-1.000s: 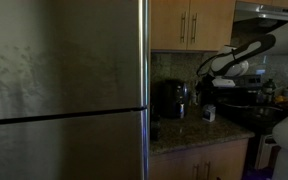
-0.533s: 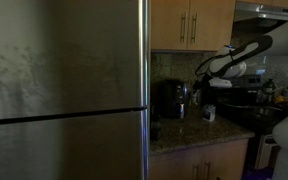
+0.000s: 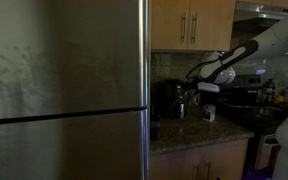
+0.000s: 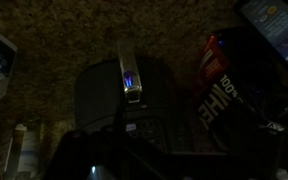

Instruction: Switch on the air fryer

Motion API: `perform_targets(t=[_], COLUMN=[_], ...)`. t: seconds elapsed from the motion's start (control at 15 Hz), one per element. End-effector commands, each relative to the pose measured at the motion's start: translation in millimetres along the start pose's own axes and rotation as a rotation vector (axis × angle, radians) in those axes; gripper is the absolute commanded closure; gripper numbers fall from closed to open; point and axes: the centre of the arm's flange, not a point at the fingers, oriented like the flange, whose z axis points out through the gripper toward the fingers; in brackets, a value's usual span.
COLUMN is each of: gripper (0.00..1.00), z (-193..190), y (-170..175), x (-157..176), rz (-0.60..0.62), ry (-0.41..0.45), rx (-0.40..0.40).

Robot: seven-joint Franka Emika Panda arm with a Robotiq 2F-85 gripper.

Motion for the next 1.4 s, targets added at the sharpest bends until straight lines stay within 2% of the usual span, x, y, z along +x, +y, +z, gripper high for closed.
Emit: perform_targets(t=[0.0,0.07,0.13,0.2,0.47,0.67,0.8,0.87,1.0,1.13,1.2,1.33], gripper=[0.00,0.00,0.00,0.00,0.00,0.00,0.00,0.00,0.00,0.00,0.00,0.00], z=[2,2,15,30,62,76,74,43,31,26,32,46], y=[-1,-1,-3,-10,-44,-56,-47,-30,-19,-20,-22,-23], x=[0,0,-1,-6,-23,-22,-17,-13,-3,-1,0,-1], rz=[0.000,0.001,-0.024,-0.046,-0.077,-0.076,-0.084,-0.082,-0.080,-0.086,-0.084,-0.072], ry=[-0.003,-0.002,-0.003,0.016,0.076,0.181,0.248,0.165,0.208,0.222,0.186,0.179], rx=[0.000,0.000,-0.053,-0.074,-0.087,-0.110,-0.181,-0.105,-0.148,-0.155,-0.150,-0.155])
